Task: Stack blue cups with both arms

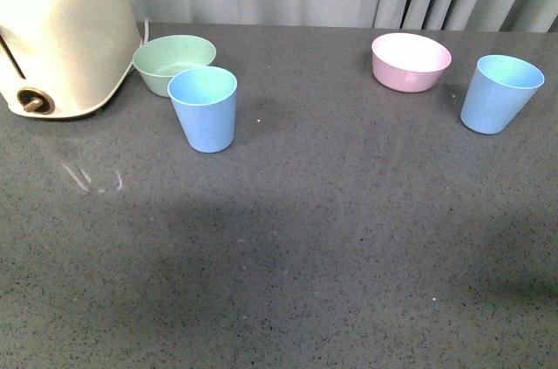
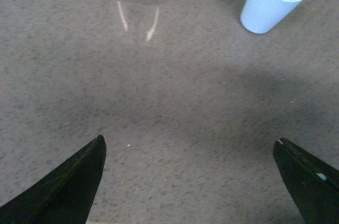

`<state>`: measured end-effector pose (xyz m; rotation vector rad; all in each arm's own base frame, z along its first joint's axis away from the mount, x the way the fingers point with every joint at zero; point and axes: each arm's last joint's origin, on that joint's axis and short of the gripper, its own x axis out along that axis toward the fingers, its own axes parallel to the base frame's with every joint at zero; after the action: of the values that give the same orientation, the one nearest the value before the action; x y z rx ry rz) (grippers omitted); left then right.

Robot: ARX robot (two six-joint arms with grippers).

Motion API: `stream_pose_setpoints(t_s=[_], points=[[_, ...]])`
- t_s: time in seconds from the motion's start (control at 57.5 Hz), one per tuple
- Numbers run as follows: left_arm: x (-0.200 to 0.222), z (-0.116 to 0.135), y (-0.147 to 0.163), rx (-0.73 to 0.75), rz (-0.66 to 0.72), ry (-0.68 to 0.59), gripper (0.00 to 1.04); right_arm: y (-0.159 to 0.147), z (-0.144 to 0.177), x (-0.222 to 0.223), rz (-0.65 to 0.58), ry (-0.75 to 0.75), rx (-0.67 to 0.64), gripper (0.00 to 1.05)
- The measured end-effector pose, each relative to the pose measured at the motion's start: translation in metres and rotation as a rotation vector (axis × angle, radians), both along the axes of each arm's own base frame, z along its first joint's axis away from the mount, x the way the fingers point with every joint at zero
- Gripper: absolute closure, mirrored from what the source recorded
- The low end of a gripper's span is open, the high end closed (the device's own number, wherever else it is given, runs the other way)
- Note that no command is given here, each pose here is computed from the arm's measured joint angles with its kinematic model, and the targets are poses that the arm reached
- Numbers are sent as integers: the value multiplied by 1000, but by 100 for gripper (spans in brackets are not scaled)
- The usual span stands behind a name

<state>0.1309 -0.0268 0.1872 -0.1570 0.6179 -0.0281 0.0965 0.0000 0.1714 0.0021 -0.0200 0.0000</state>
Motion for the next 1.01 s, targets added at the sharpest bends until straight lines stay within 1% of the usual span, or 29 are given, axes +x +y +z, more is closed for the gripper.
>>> stream_pose_setpoints(t_s=[0.122,0.209,0.417,0.504,0.626,0.73,0.887,1.009], points=[[29,11,-9,-30,-7,-9,9,0,0,0,0,0,0,9],[62,15,-16,-55,-8,12,9,0,0,0,0,0,0,9],[137,5,-39,-108,16,138,9,0,0,0,0,0,0,9],[167,-1,-50,-135,57,174,9,0,0,0,0,0,0,9],[187,-5,-61,-149,86,204,9,0,0,0,0,0,0,9],[203,-3,-72,-167,104,212,9,0,0,0,0,0,0,9],[219,5,-84,-177,119,195,9,0,0,0,0,0,0,9],[225,2,-89,-169,129,206,9,0,0,0,0,0,0,9]])
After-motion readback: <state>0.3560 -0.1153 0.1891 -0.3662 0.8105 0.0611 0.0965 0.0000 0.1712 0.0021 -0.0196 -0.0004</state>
